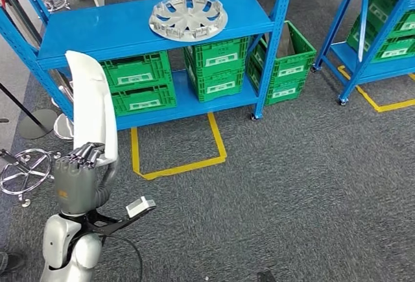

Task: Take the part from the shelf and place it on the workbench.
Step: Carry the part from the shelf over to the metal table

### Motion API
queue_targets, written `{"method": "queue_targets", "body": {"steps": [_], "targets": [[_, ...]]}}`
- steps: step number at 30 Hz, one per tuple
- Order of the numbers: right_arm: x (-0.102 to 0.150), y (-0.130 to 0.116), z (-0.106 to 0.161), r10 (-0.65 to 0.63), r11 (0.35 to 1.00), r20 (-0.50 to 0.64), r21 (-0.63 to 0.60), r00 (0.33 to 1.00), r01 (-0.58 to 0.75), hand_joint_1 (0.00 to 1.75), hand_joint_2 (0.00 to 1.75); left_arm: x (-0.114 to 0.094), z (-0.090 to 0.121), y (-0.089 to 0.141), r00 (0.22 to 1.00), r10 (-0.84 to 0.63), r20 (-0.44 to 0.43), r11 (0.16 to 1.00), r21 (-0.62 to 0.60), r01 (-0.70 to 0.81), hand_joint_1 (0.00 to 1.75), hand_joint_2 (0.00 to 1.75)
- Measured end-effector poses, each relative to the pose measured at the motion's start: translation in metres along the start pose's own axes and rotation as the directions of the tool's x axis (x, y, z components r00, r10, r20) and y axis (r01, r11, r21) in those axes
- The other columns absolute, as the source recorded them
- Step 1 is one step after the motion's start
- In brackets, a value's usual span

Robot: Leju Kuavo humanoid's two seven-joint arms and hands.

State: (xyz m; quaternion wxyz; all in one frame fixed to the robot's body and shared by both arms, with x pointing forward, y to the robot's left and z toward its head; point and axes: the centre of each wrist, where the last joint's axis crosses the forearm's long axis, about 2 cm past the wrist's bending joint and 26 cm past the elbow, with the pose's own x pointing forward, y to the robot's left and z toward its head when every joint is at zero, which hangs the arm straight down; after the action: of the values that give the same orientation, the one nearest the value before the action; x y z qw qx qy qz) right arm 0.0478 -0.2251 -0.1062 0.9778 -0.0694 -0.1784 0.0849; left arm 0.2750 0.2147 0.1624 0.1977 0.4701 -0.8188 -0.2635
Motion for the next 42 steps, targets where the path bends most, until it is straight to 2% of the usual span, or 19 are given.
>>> {"method": "queue_targets", "body": {"steps": [27, 42], "targets": [[-0.001, 0.0, 0.0, 0.02, 1.0, 0.0, -0.007, 1.0, -0.02, 0.0, 0.0, 0.0, 0.004, -0.005, 0.997, 0.043, -0.057, 0.999, 0.001, -0.043, 1.75, 1.75], [-0.002, 0.001, 0.001, 0.025, 1.0, 0.004, 0.0, 1.0, -0.025, 0.0, 0.0, -0.001, 0.008, -0.006, 0.998, 0.042, -0.056, 0.999, -0.015, -0.043, 1.75, 1.75]]}}
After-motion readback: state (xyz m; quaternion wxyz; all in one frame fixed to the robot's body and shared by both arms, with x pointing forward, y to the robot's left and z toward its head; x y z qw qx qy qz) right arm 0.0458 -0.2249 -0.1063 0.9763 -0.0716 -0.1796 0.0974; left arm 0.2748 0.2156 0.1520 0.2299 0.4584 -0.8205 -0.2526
